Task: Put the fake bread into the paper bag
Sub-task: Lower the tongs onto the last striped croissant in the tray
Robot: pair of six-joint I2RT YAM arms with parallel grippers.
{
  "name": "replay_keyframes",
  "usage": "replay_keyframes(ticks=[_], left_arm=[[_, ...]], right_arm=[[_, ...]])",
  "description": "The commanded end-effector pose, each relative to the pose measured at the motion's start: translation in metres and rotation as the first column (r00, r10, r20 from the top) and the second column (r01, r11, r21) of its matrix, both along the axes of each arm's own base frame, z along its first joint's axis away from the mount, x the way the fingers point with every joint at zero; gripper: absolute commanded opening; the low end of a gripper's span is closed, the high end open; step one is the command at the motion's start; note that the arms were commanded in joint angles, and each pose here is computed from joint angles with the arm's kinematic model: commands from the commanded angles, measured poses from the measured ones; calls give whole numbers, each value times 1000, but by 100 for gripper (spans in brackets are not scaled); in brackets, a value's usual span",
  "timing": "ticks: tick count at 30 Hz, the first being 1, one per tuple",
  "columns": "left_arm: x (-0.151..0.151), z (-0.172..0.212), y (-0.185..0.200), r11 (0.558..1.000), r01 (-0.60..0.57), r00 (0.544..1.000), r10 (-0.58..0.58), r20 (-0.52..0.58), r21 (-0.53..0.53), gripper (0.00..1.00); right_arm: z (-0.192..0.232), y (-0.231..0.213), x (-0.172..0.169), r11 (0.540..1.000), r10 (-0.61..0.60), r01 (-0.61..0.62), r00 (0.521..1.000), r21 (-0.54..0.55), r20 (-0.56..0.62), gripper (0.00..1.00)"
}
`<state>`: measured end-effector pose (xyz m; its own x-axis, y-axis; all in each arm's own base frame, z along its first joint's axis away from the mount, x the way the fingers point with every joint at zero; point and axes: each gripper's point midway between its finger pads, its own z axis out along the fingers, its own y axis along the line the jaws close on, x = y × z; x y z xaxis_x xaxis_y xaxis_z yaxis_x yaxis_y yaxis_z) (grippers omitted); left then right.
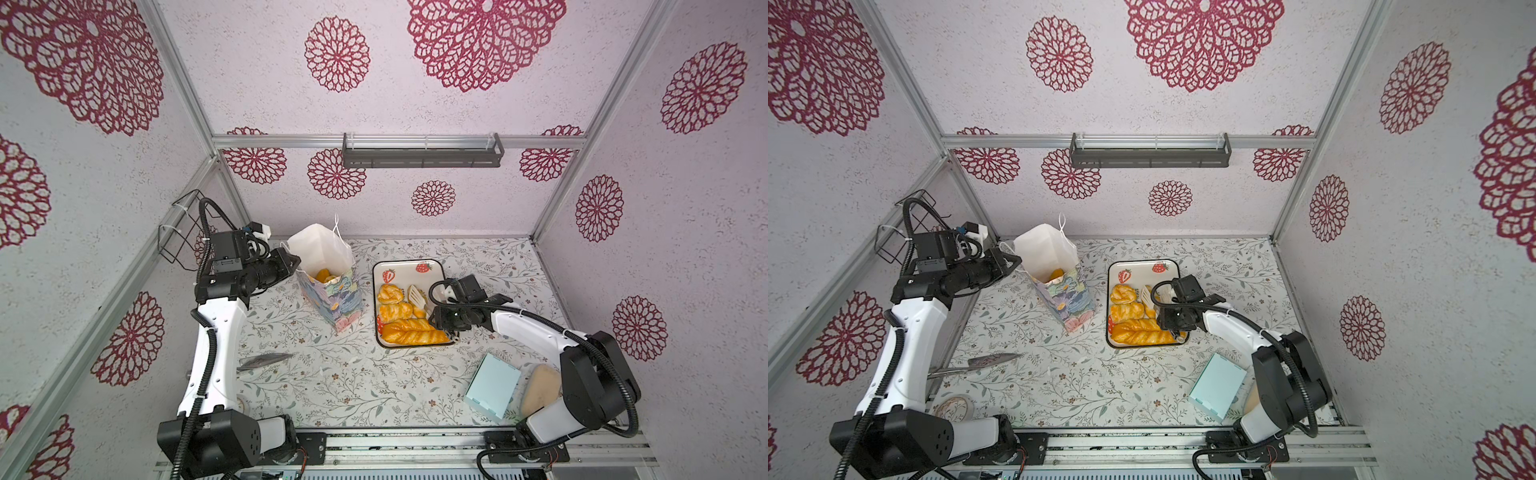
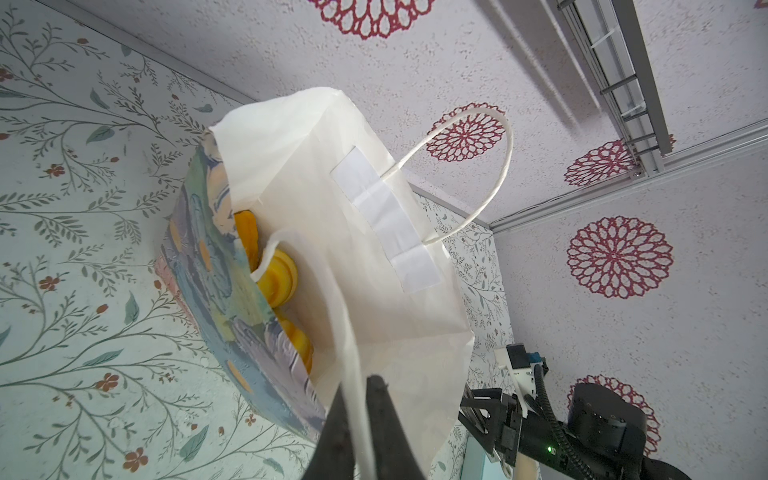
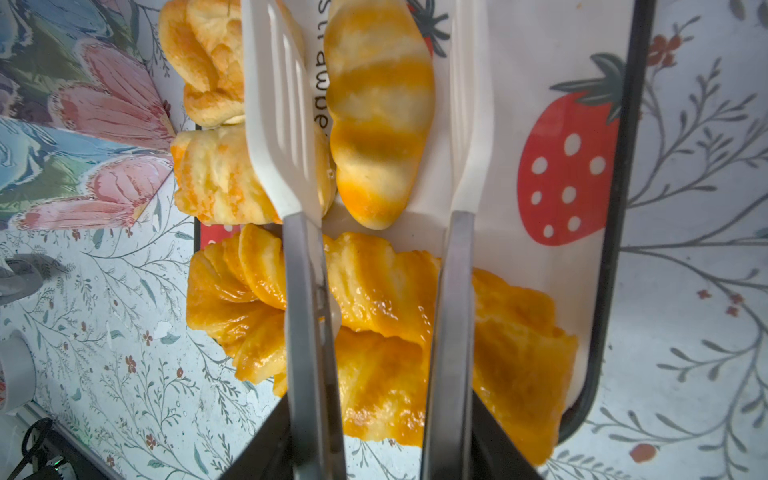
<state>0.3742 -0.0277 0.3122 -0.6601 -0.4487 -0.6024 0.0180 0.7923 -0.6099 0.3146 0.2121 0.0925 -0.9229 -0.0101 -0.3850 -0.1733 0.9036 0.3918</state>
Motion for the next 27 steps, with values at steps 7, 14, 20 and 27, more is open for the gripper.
replay_keyframes(ticks=[7, 14, 20, 27], left_arm=[[3, 3, 0, 1000, 4, 1000, -4, 15, 6, 11], [4, 2, 0, 1000, 4, 1000, -4, 14, 5, 11], [4, 4, 0, 1000, 3, 1000, -3, 17, 6, 11], [3, 5, 0, 1000, 5, 1000, -5, 19, 6, 11]], right_arm=[[2, 3, 6, 1000, -11, 10, 1000, 27, 13, 51], [4, 6, 7, 999, -8, 7, 1000, 43, 17, 46], [8, 6, 8, 999, -7, 6, 1000, 42, 27, 40], [20, 3, 10, 999, -19, 16, 998, 43, 60, 36]])
